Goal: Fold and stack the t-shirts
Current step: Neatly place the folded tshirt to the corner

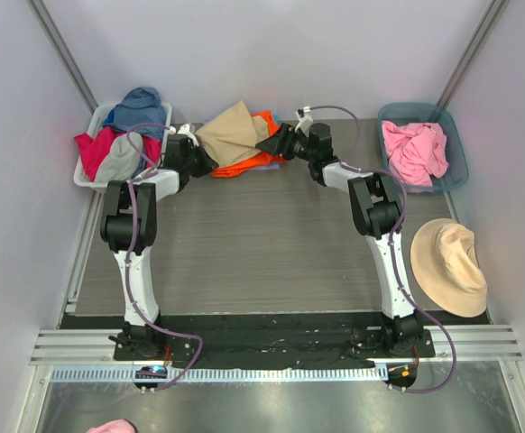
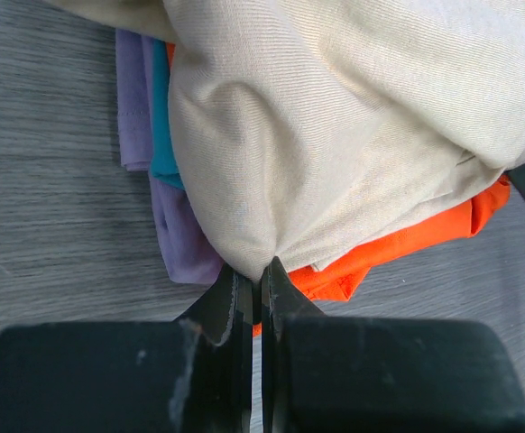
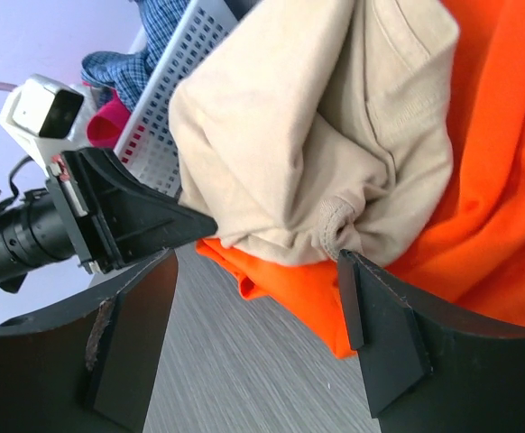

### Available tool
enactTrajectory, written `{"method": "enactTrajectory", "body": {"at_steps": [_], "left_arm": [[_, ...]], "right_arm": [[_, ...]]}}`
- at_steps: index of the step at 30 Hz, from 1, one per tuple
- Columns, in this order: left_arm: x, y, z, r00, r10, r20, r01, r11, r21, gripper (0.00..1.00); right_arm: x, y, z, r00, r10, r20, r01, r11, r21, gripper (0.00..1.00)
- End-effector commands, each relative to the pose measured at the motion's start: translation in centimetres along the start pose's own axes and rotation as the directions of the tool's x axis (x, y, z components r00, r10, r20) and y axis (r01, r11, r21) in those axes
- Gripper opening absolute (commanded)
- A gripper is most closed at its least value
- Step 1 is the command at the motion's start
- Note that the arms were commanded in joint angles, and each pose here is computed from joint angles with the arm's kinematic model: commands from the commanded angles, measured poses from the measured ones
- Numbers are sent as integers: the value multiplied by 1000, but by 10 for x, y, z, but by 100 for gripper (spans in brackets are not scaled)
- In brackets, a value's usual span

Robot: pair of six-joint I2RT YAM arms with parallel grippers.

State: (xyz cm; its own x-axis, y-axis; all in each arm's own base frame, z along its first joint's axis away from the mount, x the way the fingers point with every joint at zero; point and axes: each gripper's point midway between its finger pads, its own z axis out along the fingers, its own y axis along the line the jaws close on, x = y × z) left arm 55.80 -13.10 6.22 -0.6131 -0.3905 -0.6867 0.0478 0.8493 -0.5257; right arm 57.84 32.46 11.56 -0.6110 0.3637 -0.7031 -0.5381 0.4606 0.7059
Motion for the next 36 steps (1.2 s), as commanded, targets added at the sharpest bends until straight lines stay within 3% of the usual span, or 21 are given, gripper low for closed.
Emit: {"method": "enactTrajectory", "body": {"at_steps": [1,18,21,22,25,29,36], "left_arm": [[-2,-3,-7,1000,16,-9,-16,1000,18,0],[-1,-2,-8,1000,7,-10,-6,1000,24,0],[0,-1,-8,1000,5,-12,-5,1000,25,0],[0,0,-8,1000,5,-11,-5,1000,24,0],[0,1,-9,1000,4,-10,-4,1000,22,0],[2,3,-10,1000,-1,-10,1,1000,23,0],[4,3,-9,1000,-8,-12,9,999,33,0]], "right_arm": [[-18,16,9,998,-44,45,47,997,-61,79],[-3,-16,15,999,-41,33,40,999,20,78],[-3,-20,16,998,-43,39,42,999,29,68],[-2,-21,17,998,-41,40,39,999,34,58],[-2,-23,19,998,-41,42,40,999,34,43],[-3,-26,21,998,-39,50,37,999,39,37],[-1,-30,21,998,-28,57,26,999,42,9]]}}
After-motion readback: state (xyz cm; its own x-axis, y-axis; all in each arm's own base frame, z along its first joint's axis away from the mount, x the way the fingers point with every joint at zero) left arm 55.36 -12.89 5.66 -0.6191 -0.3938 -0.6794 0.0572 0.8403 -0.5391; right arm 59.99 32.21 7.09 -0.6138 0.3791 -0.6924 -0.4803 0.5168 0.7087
